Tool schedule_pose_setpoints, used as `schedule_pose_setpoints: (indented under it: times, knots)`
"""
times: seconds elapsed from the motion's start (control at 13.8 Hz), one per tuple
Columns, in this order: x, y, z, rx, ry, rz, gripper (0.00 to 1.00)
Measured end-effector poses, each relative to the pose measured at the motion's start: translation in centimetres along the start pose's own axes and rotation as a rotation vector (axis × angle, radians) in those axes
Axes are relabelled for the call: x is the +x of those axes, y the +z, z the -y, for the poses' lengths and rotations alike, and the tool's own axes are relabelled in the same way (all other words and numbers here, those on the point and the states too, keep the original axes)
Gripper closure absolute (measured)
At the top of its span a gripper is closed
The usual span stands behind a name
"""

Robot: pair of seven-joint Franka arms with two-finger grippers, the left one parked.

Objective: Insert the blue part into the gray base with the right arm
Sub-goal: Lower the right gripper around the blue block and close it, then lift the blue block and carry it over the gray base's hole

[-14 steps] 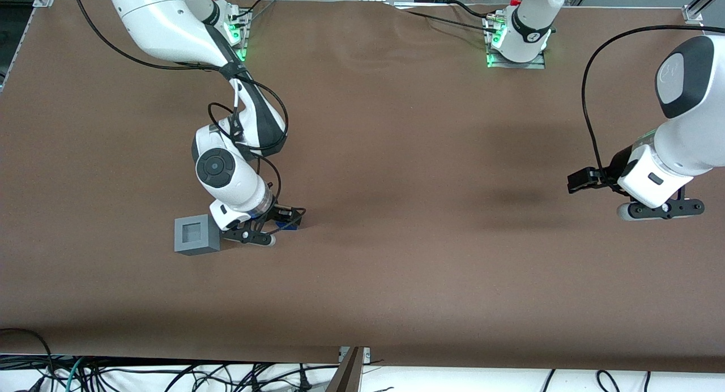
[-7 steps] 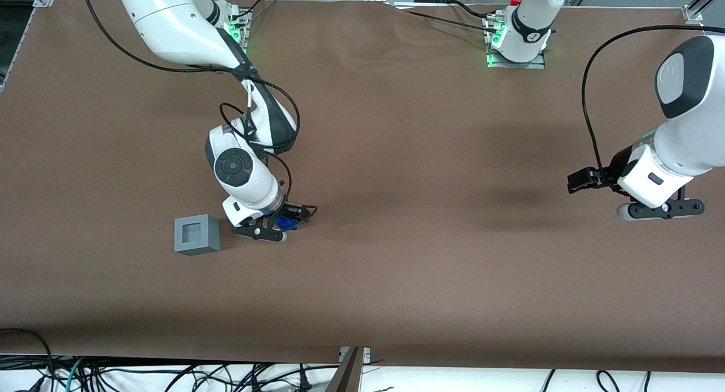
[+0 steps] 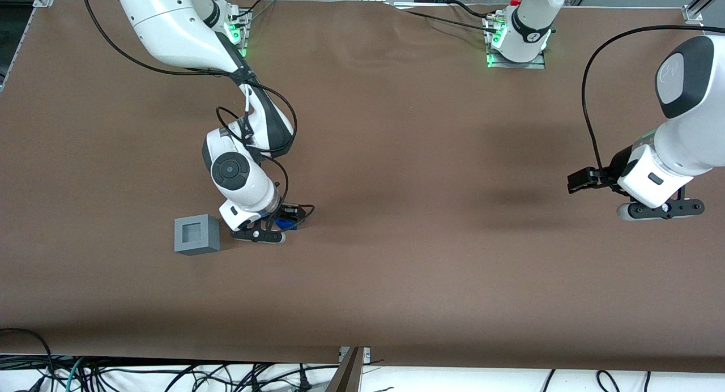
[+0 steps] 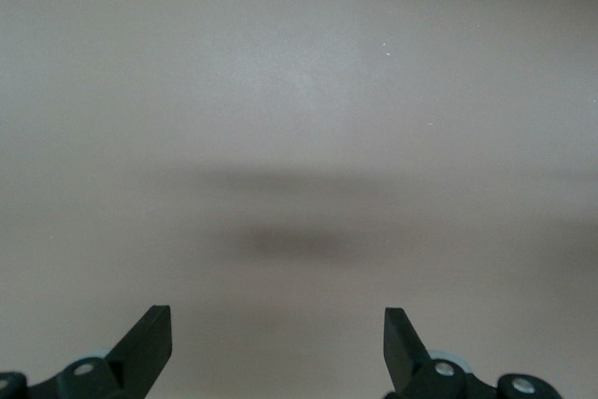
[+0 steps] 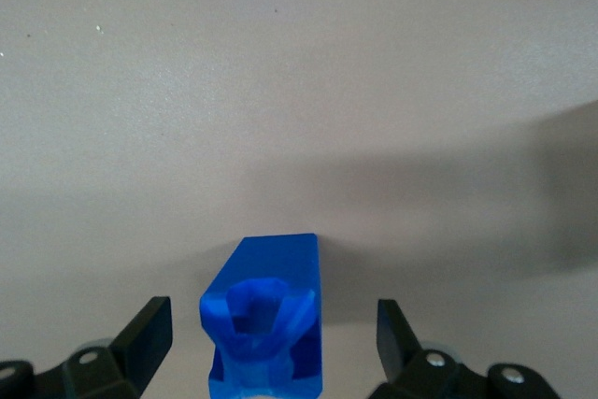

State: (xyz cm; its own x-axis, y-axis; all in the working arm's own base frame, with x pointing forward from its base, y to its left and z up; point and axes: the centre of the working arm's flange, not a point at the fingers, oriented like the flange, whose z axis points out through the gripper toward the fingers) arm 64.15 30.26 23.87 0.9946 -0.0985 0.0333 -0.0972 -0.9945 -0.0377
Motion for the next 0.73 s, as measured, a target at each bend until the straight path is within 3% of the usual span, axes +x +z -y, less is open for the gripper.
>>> schedule_pose_setpoints:
  times: [0.15, 0.29, 0.36, 0.51, 0.73]
  knots:
    - [-0.09, 0.30, 0.04, -0.002, -0.003, 0.004, 0.05]
    - [-0.12, 0.52, 0.02, -0.004, -0.006, 0.006, 0.19]
    - [-0.13, 0.57, 0.01, -0.004, -0.007, 0.007, 0.21]
    - [-0.12, 0.57, 0.00, -0.004, -0.008, 0.007, 0.37]
    - [0.02, 0.47, -0.10, -0.003, -0.024, 0.004, 0.44]
